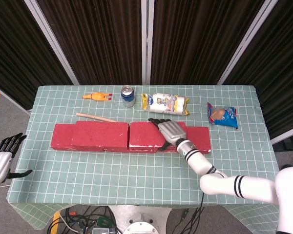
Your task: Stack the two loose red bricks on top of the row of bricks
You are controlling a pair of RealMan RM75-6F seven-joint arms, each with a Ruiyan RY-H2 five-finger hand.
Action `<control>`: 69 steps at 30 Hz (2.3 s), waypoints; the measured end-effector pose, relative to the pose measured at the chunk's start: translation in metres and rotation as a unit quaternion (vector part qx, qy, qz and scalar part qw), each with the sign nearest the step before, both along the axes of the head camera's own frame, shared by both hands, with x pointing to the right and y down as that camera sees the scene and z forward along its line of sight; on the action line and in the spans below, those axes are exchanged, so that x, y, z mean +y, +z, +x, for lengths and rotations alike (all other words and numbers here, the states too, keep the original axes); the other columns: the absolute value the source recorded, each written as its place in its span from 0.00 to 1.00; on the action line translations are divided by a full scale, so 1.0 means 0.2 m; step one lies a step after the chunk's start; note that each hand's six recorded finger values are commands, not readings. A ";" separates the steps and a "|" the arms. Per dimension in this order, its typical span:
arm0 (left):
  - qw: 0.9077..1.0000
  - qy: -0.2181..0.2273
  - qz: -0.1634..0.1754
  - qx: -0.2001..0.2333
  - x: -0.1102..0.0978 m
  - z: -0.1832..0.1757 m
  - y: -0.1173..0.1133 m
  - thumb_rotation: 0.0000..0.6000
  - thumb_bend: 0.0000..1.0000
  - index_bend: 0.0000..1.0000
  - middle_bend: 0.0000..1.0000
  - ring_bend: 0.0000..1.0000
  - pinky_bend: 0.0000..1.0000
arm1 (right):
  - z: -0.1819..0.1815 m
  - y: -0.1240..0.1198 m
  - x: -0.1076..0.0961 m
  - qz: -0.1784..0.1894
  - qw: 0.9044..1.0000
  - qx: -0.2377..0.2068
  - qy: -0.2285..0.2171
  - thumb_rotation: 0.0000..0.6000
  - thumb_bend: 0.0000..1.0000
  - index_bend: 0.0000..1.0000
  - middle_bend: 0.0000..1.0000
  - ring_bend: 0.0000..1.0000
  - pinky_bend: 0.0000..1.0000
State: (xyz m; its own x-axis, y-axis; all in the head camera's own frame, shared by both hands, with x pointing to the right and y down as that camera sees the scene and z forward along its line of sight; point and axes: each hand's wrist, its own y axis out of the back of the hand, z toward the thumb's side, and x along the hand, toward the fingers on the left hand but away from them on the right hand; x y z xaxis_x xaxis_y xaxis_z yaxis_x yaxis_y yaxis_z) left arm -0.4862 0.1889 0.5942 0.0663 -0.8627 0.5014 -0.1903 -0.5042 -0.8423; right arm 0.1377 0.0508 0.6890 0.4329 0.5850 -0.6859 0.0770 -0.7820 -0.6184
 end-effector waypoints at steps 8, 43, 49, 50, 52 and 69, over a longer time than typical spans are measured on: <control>1.000 -0.001 -0.002 0.003 0.01 -0.01 0.00 1.00 0.00 0.01 0.00 0.00 0.00 | -0.03 0.03 0.02 -0.007 1.000 0.006 0.000 1.00 0.09 0.07 0.20 0.16 0.23; 1.000 -0.002 -0.021 0.008 0.03 -0.02 0.03 1.00 0.00 0.01 0.00 0.00 0.00 | -0.04 0.05 0.03 -0.016 1.000 0.010 0.014 1.00 0.09 0.07 0.19 0.16 0.23; 1.000 -0.002 -0.023 0.008 0.03 -0.02 0.03 1.00 0.00 0.01 0.00 0.00 0.00 | -0.05 0.04 0.03 -0.013 1.000 0.007 0.012 1.00 0.09 0.07 0.19 0.16 0.23; 1.000 -0.002 -0.024 0.008 0.03 -0.02 0.03 1.00 0.00 0.01 0.00 0.00 0.00 | -0.05 0.04 0.03 -0.012 1.000 0.007 0.012 1.00 0.09 0.07 0.19 0.16 0.23; 1.000 -0.002 -0.025 0.008 0.03 -0.02 0.03 1.00 0.00 0.01 0.00 0.00 0.00 | -0.06 0.04 0.03 -0.012 1.000 0.006 0.011 1.00 0.09 0.07 0.19 0.16 0.23; 1.000 -0.004 -0.029 0.008 0.03 -0.03 0.04 1.00 0.00 0.01 0.00 0.00 0.00 | -0.06 0.06 0.04 -0.015 1.000 0.010 0.015 1.00 0.09 0.07 0.19 0.16 0.23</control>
State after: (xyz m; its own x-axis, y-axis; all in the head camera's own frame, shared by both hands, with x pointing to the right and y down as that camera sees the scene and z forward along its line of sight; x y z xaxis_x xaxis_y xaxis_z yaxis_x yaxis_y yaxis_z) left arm -0.4914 0.1956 0.6024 0.0688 -0.8329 0.5492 -0.2078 -0.5504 -0.8086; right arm 0.1251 0.0587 0.7012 0.4015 0.5759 -0.7121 0.0874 -0.7981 -0.5962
